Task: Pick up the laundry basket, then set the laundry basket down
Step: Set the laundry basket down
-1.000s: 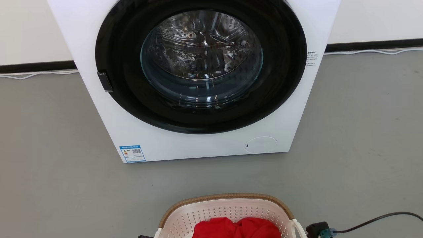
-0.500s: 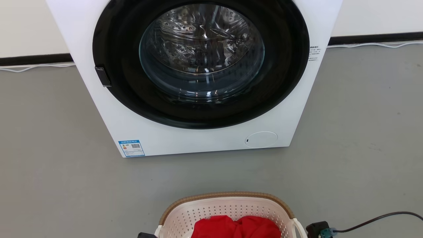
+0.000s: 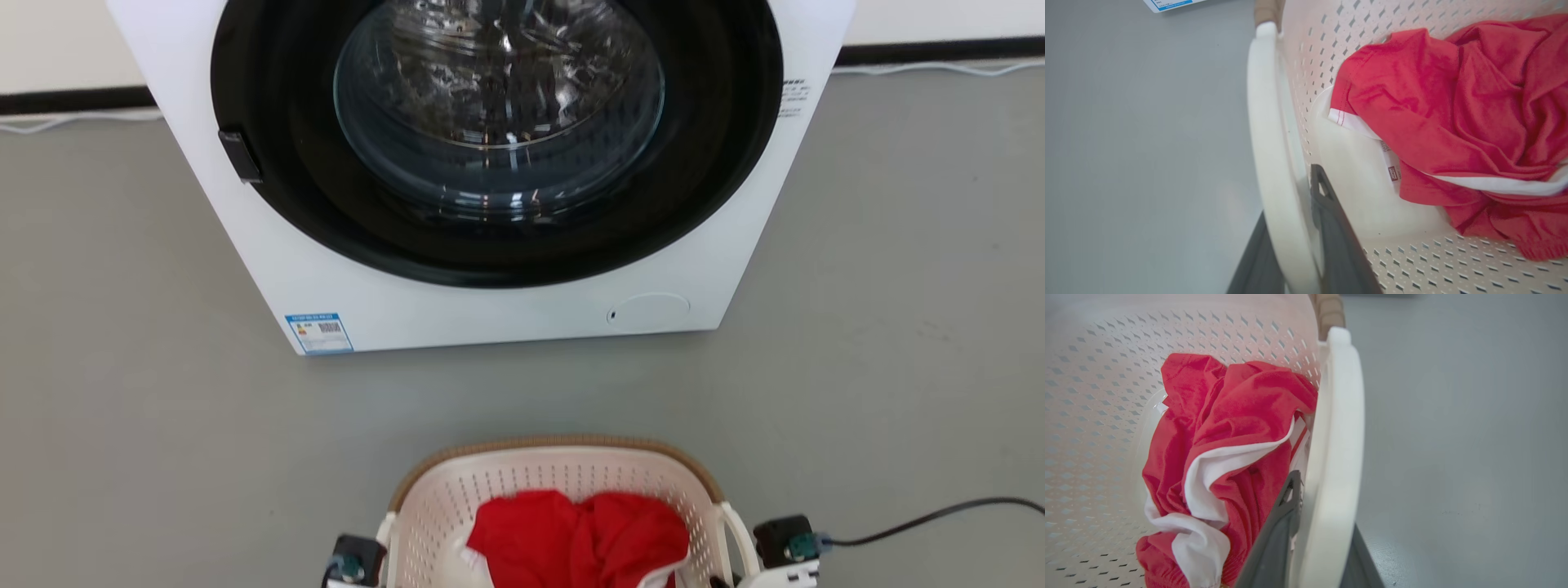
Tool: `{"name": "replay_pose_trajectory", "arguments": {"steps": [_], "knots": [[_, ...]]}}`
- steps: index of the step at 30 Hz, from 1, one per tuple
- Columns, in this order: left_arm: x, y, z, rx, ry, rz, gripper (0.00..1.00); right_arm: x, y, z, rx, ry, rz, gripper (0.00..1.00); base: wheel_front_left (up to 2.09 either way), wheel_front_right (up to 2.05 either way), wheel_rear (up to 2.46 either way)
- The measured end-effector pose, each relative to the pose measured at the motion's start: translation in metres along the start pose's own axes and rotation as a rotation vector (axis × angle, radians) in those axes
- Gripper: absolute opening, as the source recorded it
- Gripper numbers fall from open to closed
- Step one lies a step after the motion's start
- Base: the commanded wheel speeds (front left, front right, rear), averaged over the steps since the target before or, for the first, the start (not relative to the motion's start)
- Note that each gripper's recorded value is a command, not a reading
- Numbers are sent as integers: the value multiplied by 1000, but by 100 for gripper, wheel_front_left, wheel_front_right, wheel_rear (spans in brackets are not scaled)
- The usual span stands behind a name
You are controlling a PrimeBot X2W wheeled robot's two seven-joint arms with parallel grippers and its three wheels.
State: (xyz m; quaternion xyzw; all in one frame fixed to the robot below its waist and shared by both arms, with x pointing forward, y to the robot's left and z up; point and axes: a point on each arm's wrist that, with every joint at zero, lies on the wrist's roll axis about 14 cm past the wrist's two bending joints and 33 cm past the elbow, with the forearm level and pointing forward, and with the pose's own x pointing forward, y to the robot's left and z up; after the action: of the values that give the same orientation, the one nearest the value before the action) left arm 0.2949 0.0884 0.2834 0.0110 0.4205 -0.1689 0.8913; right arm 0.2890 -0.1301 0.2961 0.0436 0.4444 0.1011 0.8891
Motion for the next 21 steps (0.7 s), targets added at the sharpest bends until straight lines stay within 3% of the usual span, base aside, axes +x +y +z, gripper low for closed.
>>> {"name": "replay_pose_trajectory", "arguments": {"steps": [21], "knots": [[77,54,74,-32,-82,50,0,81,-8,89,-44,-107,30,0,0,0,0]]}}
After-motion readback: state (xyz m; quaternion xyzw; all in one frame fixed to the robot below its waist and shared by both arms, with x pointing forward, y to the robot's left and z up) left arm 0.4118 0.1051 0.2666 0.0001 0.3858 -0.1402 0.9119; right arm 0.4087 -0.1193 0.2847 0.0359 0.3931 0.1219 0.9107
